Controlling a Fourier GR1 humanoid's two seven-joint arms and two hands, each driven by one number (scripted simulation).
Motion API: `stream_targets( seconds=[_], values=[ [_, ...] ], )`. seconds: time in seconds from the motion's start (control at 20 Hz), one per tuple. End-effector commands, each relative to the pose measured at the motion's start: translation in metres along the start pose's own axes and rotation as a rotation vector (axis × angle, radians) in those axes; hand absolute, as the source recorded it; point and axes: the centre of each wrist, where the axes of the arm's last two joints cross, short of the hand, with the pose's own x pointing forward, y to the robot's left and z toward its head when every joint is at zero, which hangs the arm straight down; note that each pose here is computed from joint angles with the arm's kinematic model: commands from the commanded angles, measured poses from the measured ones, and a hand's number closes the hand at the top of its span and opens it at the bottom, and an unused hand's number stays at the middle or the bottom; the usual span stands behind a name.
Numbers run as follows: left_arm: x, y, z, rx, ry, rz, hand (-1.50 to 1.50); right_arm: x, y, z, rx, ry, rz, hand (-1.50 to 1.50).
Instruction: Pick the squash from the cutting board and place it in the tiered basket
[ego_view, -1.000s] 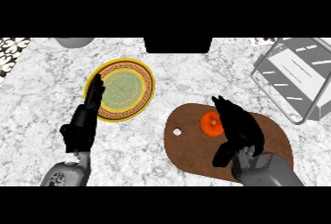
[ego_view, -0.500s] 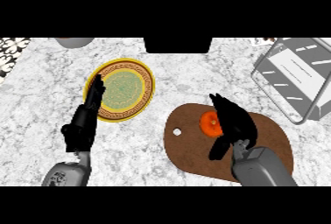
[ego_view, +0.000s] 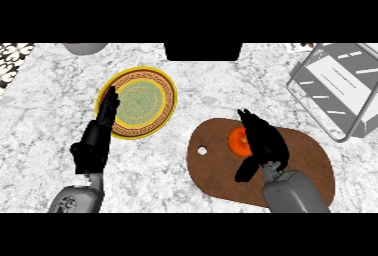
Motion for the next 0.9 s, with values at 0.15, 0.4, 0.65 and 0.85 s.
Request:
stream_targets(
  seconds=[0.15,0.4,0.65,0.85],
  values=[
    [-0.001,0.011,-0.002,0.008,-0.006,0.017,0.0,-0.021,0.015,-0.007,-0.095,-0.005,-0.017,1.5],
    [0.014,-0.008,-0.025,0.012,0.009,-0.002,0.0,-0.016,0.021,-0.012,-0.202,-0.062,0.137,1.5],
    [0.005,0.007,-0.003,0.011,-0.006,-0.013,0.0,-0.048,0.02,-0.022,-0.188,-0.089,0.213,1.5],
    [0.002,0.008,0.0,0.016,-0.002,-0.003,0.0,-0.137,0.012,0.0,0.042,-0.216,0.566,1.5]
  ],
)
